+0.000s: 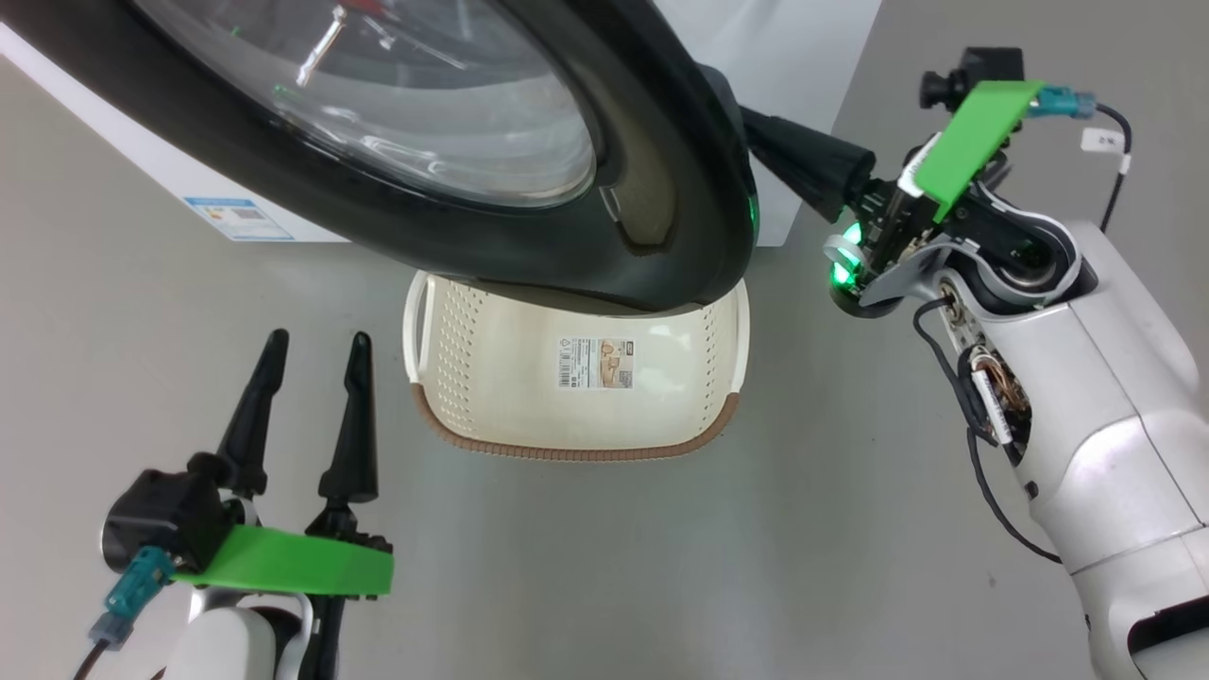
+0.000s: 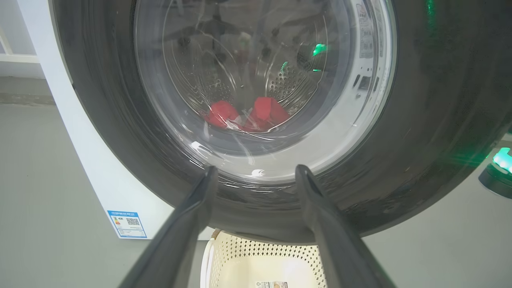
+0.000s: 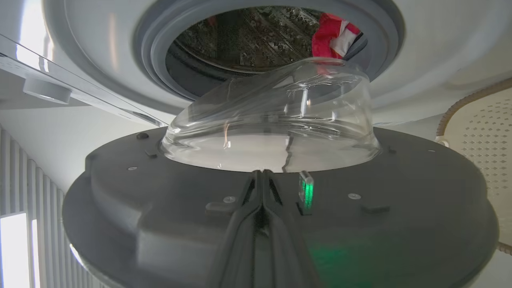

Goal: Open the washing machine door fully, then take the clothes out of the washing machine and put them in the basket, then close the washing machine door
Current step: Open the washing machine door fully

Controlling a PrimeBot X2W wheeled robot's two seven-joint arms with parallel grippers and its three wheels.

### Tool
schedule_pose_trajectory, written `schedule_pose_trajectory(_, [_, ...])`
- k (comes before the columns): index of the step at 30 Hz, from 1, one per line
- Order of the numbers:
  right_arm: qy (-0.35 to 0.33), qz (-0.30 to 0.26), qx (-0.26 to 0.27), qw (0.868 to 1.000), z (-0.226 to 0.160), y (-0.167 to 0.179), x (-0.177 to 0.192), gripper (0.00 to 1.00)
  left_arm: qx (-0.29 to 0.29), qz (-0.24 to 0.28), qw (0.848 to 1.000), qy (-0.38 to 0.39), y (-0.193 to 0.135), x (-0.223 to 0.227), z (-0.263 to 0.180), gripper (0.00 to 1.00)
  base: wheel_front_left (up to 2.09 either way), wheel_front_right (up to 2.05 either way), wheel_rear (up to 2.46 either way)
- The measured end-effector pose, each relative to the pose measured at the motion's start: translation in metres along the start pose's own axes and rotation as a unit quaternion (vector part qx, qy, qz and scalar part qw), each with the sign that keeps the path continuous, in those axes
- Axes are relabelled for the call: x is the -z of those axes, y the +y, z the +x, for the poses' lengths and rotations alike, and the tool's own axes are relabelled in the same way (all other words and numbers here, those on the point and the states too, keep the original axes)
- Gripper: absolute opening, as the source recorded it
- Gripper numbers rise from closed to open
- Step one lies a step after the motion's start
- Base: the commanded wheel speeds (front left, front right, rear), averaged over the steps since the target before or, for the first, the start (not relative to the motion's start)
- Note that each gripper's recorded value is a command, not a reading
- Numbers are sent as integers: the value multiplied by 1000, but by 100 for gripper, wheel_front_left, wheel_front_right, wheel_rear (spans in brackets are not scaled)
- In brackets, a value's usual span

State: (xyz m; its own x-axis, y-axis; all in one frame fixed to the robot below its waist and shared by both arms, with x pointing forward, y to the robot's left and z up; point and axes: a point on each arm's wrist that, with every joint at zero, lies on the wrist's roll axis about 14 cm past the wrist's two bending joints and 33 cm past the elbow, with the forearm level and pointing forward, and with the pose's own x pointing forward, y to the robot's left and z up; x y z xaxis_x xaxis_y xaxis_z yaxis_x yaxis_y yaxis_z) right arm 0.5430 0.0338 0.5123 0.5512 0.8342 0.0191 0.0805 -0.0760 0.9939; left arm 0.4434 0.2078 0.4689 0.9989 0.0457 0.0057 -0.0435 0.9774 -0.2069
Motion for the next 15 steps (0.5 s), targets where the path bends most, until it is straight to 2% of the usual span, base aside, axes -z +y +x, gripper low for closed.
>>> schedule_pose_trajectory(15, [78,-36,5,996,7,10,34,0,-10,3,1000,-14,7,-14,-6,100,0,0,0])
